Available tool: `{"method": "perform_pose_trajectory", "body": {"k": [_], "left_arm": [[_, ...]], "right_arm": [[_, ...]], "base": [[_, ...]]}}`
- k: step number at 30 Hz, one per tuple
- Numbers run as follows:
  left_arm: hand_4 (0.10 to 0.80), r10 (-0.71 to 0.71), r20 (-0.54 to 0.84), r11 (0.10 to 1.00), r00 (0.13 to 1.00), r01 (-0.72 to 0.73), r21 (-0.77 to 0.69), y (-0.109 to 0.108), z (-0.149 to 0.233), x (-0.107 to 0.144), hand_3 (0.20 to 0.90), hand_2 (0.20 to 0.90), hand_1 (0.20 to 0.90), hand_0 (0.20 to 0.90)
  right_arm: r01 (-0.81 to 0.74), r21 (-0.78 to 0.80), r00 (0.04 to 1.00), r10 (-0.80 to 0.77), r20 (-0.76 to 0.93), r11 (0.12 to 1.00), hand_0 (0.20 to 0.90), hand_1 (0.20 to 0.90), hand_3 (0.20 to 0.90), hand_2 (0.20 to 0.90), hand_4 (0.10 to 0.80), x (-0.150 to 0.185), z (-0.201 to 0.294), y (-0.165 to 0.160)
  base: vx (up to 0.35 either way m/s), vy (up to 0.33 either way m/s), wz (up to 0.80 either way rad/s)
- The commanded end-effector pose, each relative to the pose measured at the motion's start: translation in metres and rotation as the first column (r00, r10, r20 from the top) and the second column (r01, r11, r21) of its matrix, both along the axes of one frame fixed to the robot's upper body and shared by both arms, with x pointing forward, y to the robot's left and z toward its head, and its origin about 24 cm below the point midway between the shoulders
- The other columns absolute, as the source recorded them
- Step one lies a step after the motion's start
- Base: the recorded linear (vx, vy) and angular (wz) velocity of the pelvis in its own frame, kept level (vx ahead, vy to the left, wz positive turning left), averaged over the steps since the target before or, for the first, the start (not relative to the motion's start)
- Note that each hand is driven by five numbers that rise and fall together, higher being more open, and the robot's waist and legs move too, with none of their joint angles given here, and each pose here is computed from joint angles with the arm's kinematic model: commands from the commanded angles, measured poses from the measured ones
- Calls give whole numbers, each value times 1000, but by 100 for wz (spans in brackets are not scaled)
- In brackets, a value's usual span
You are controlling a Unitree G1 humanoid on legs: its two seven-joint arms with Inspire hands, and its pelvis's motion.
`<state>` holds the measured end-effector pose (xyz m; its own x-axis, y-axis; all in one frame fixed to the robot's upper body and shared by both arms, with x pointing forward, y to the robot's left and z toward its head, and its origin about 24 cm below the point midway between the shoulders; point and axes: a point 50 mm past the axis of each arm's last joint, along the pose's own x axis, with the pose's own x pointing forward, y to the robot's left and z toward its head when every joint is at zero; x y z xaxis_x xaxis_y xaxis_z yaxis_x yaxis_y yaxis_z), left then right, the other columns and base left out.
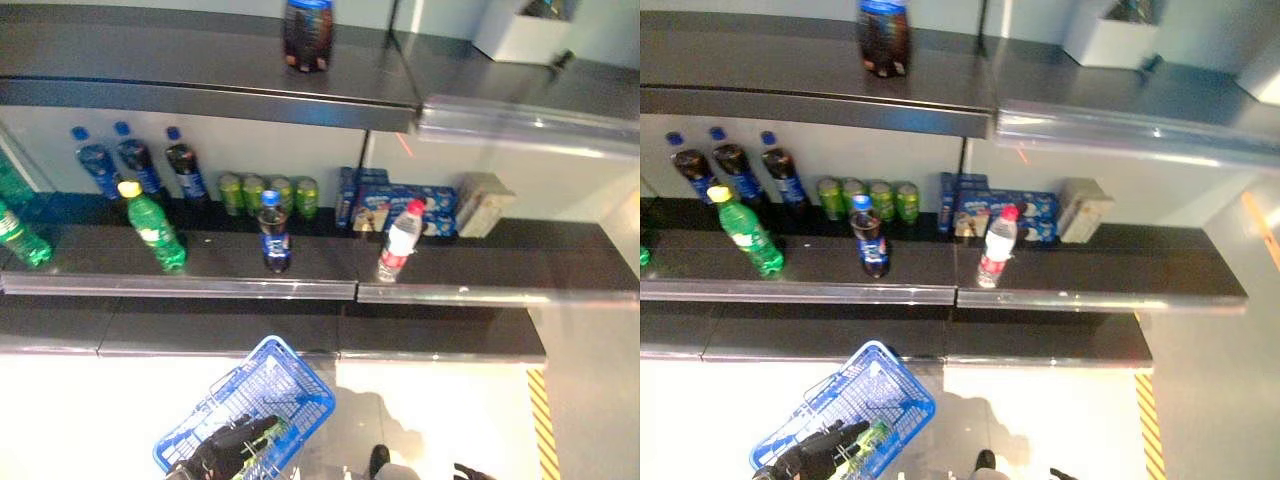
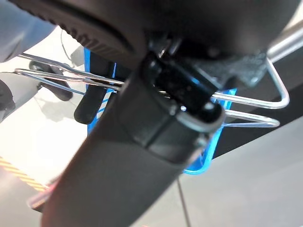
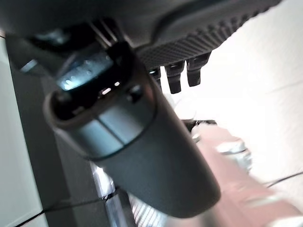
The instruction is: Pick up the drink and place into the basket.
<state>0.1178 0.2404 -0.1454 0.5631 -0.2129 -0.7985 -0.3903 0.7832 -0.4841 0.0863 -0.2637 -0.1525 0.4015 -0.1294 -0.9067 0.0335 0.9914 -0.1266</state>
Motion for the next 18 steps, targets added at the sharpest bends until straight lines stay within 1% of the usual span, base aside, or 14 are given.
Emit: {"method": "perform_pose_trajectory", "body": {"k": [1, 3, 6, 13, 18], "left_arm": [[100, 10, 177, 996, 984, 5, -87, 2, 18, 33, 200, 300, 300, 300], [100, -19, 171, 995, 985, 36, -98, -4, 16, 28, 200, 300, 300, 300], [100, -5, 144, 995, 990, 20, -101, -7, 11, 20, 200, 300, 300, 300], [100, 34, 102, 997, 994, -26, -78, 2, 6, 4, 200, 300, 300, 300], [100, 47, 95, 997, 994, -42, -58, 6, 6, 2, 200, 300, 300, 300]], "right_arm": [[3, -32, 997, -1, 72, 999, 900, 900, 900, 900, 800, 27, 10, -8], [31, -42, 997, -27, 78, 999, 900, 900, 900, 900, 800, 26, 11, -14], [37, -56, 997, -33, 72, 998, 900, 900, 900, 900, 800, 21, 12, -21], [19, -46, 998, -17, 60, 999, 900, 900, 900, 900, 800, 16, 10, -19], [8, -49, 999, -6, 50, 999, 900, 900, 900, 900, 800, 17, 10, -18]], "base": [[-9, -105, 19], [-9, -37, 5], [2, 22, 12], [4, 8, 5], [-4, 1, 3]]}}
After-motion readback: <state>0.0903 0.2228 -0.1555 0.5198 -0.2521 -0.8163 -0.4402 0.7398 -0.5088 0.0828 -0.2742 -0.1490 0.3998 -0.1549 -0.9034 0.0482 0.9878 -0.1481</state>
